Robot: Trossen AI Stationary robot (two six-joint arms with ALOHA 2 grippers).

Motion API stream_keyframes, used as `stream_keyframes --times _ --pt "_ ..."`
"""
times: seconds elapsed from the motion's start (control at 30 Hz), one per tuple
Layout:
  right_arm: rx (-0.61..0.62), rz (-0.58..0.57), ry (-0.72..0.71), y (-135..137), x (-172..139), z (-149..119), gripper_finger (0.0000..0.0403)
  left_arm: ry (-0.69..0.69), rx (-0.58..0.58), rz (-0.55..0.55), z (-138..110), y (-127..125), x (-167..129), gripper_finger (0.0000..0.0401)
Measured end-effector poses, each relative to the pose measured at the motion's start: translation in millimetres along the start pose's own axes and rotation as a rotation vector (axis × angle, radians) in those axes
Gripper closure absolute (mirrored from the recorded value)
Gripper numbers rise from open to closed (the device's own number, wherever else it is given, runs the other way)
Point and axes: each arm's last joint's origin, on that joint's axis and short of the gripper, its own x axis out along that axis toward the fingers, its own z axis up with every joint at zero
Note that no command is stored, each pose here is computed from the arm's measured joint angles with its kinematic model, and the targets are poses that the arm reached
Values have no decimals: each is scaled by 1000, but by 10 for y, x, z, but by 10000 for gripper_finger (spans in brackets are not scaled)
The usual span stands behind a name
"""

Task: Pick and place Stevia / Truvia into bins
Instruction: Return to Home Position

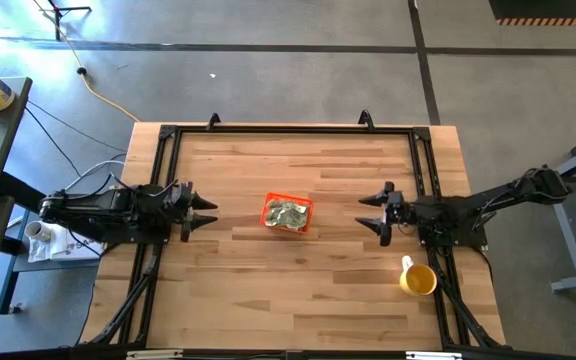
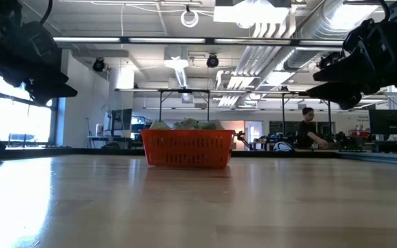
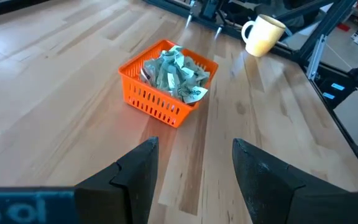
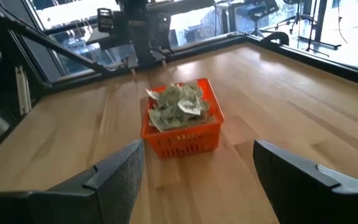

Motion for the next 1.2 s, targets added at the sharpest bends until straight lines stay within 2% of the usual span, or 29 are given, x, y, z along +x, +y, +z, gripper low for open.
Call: stream_keyframes --times 1.2 --pt "-17 -14 47 -14 -1 -47 111 0 0 -3 2 -2 -1 162"
